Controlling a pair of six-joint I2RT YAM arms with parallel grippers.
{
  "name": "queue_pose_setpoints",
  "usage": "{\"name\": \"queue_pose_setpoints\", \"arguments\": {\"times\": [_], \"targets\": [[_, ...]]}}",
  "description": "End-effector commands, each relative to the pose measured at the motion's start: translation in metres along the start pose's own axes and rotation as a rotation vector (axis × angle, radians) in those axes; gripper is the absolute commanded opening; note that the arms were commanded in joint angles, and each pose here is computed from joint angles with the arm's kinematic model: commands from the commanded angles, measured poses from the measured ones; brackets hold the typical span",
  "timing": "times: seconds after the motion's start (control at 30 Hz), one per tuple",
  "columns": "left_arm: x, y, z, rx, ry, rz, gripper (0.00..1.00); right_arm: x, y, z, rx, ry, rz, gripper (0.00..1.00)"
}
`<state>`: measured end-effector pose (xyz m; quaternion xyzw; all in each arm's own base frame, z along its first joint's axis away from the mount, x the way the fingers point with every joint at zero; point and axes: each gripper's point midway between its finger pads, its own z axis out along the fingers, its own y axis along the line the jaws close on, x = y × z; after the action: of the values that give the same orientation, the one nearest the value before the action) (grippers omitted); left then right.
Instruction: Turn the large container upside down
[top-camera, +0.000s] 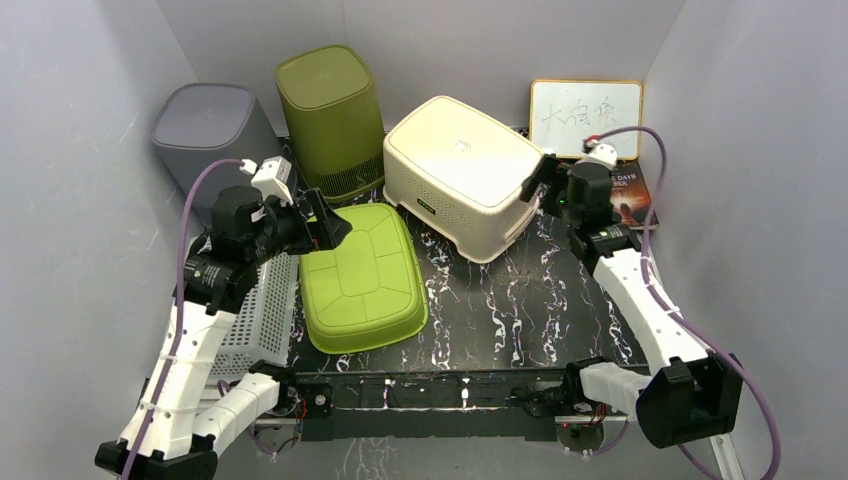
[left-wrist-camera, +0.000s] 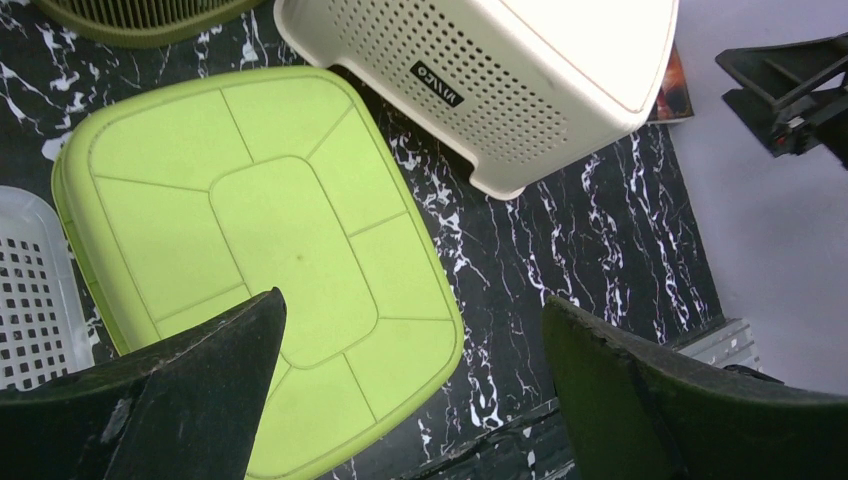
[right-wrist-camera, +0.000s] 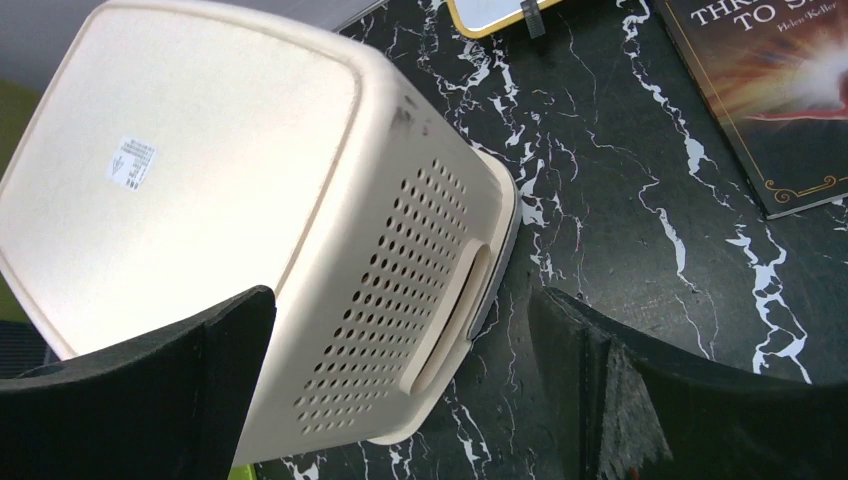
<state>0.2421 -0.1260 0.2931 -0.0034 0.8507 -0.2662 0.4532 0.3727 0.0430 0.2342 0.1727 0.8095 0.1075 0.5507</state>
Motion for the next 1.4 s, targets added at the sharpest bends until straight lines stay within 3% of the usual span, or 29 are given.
{"name": "queue_pose_setpoints", "arguments": {"times": [0.0, 0.23, 0.37, 0.5, 0.67, 0.87, 1.37], "targets": [[0.001, -0.002, 0.008, 0.020, 0.008, 0.014, 0.98, -0.014, 0.051, -0.015, -0.014, -0.026, -0.220, 0.98], [0.011, 0.015, 0.017, -0.046, 0.037, 0.016, 0.98, 0.003, 0.144, -0.044, -0.180, -0.006, -0.364, 0.98], [0.016, 0.025, 0.021, -0.088, 0.048, 0.020, 0.98, 0.041, 0.193, -0.063, -0.276, 0.038, -0.463, 0.98], [0.022, 0.035, 0.022, -0.129, 0.067, 0.031, 0.98, 0.080, 0.218, -0.073, -0.263, 0.069, -0.601, 0.98], [0.026, 0.046, 0.019, -0.182, 0.066, 0.042, 0.98, 0.099, 0.234, -0.079, -0.365, 0.128, -0.604, 0.98], [0.033, 0.048, 0.023, -0.174, 0.085, 0.036, 0.98, 0.086, 0.251, -0.109, -0.568, 0.077, -0.534, 0.98], [0.036, 0.052, 0.027, -0.188, 0.098, 0.045, 0.98, 0.110, 0.225, -0.082, -0.400, 0.118, -0.583, 0.98]]}}
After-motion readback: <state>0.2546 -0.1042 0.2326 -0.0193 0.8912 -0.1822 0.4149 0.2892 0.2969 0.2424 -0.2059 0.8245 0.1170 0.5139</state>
